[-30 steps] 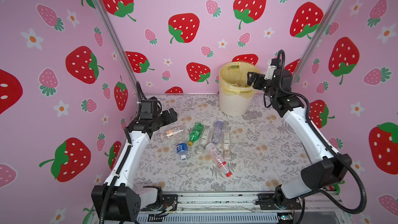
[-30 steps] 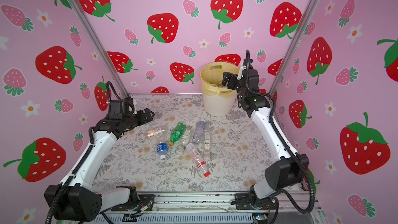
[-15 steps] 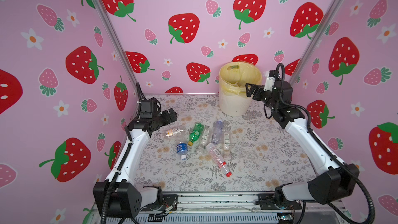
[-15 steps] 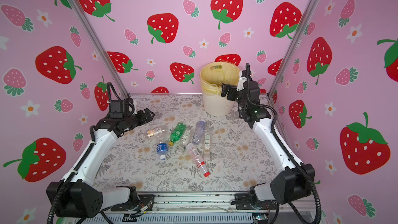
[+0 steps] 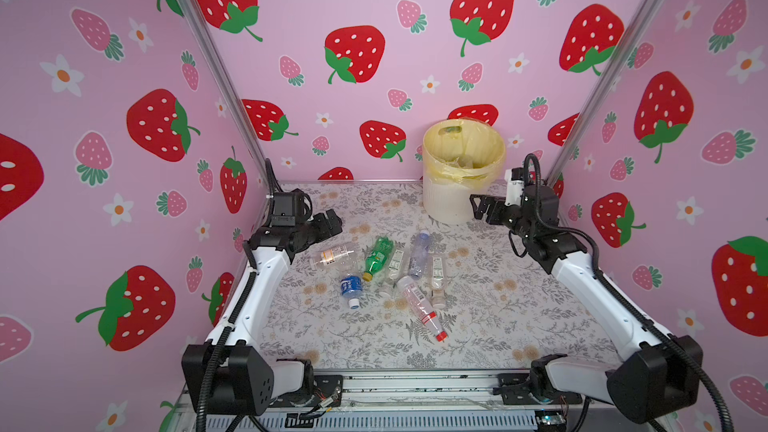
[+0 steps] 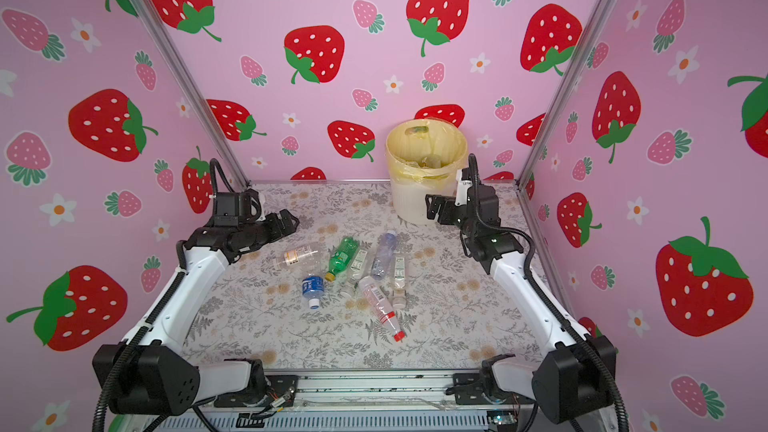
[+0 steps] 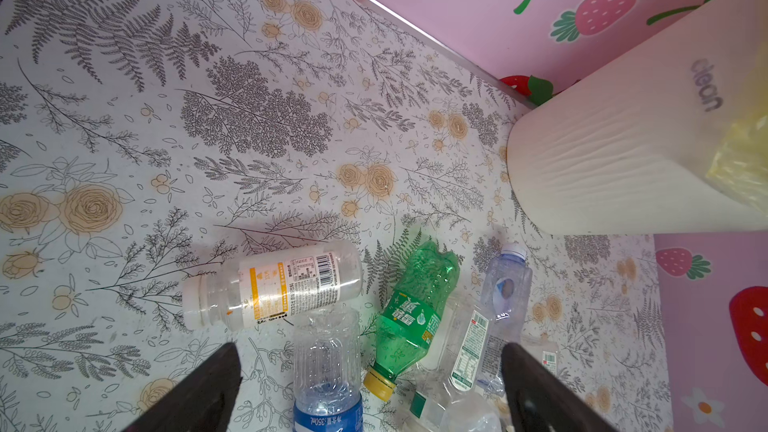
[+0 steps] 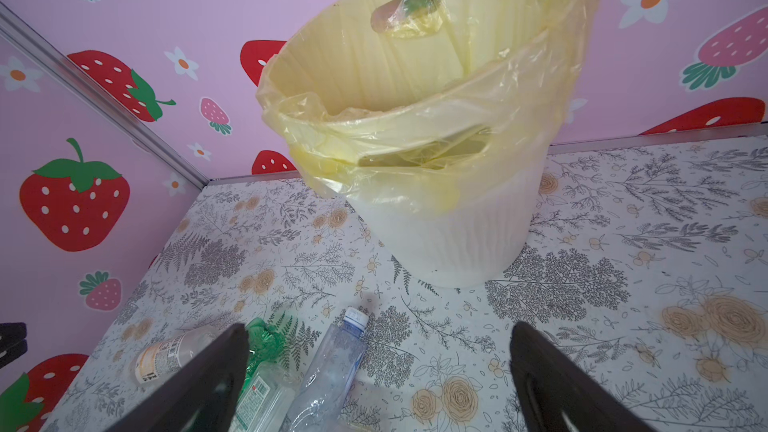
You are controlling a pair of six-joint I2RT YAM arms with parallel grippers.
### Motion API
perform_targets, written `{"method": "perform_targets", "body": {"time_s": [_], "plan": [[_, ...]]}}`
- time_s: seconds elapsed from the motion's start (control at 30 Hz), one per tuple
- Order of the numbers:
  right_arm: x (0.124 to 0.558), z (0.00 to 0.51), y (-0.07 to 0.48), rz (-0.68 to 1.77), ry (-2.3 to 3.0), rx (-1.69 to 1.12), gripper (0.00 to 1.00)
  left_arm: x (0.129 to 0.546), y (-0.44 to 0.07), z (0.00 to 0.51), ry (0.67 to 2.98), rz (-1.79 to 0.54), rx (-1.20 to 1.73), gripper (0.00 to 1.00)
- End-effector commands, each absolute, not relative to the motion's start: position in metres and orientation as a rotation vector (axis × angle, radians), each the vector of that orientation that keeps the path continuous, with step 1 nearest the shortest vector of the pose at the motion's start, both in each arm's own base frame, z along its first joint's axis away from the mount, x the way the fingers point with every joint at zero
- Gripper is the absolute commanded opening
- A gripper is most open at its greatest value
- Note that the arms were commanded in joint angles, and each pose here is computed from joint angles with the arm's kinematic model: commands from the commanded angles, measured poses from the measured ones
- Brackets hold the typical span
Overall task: Throw the plastic bottles in the bin
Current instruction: 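Draw the right gripper back from the bin toward the bottle pile, then lower the left gripper onto the blue-labelled clear water bottle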
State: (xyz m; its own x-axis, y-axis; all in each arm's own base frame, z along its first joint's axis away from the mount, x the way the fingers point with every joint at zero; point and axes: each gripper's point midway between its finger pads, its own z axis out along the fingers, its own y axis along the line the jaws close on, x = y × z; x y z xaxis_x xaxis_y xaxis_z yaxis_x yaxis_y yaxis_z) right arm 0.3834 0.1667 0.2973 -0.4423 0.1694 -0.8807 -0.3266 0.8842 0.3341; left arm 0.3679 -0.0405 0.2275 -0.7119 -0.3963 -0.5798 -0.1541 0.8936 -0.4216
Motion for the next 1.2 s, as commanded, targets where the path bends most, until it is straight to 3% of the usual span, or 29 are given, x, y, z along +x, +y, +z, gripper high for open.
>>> {"method": "perform_targets", "body": {"time_s": [0.0,0.73,1.17], "plan": [[0.373,0.287,0.165,0.571,1.971,-0.122,0.99,0.369,-0.037,0.234,2.324,-0.446,-0.413,0.99],[0.323,0.208,0.147,0.565,2.121,-0.084,0.99,0.371,-0.034,0.247,2.286,-0.437,-0.444,0.99],[0.307,0.186,0.14,0.553,2.144,-0.092,0.99,0.345,-0.068,0.201,2.414,-0.389,-0.397,0.99]]}}
